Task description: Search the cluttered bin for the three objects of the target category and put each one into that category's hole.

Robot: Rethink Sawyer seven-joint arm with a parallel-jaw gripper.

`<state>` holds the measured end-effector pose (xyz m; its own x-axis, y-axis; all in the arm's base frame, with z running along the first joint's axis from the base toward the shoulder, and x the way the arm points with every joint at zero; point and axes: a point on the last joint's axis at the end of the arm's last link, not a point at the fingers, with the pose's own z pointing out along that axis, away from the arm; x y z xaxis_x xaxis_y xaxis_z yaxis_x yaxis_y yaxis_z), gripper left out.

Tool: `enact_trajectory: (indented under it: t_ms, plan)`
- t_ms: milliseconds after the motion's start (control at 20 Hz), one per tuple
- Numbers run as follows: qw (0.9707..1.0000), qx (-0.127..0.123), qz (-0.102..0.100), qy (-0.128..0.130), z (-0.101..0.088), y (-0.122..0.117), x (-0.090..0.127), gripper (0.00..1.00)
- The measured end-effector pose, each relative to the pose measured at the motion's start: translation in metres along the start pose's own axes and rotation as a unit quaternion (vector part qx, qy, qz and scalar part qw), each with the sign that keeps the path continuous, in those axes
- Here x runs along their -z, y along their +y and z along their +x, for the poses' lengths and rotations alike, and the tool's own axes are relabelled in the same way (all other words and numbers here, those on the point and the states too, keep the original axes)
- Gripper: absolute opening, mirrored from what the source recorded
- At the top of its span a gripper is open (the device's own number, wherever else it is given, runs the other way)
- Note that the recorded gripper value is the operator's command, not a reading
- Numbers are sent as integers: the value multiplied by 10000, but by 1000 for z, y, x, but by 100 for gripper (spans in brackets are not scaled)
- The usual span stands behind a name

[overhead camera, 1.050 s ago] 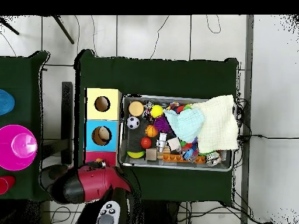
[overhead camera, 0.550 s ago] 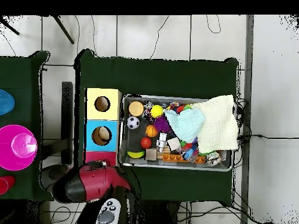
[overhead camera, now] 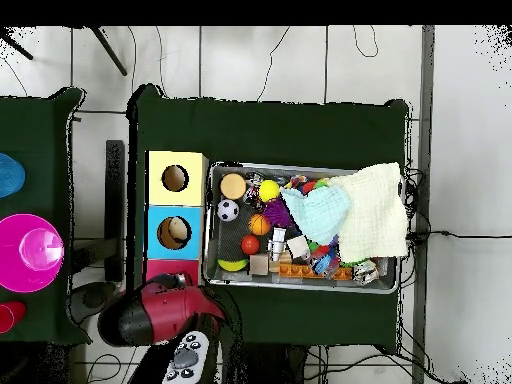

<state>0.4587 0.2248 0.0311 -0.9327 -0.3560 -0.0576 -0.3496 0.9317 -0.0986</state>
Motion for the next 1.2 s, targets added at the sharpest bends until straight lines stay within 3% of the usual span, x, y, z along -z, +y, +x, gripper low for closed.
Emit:
enact_trajectory:
  t_ms: [700, 750, 1200]
  plan:
    - [10000, -24, 2, -8, 3, 0, -6, 0]
    - [10000, -25, 2, -8, 3, 0, -6, 100]
    - [10000, -52, -13, 3, 3, 2, -5, 100]
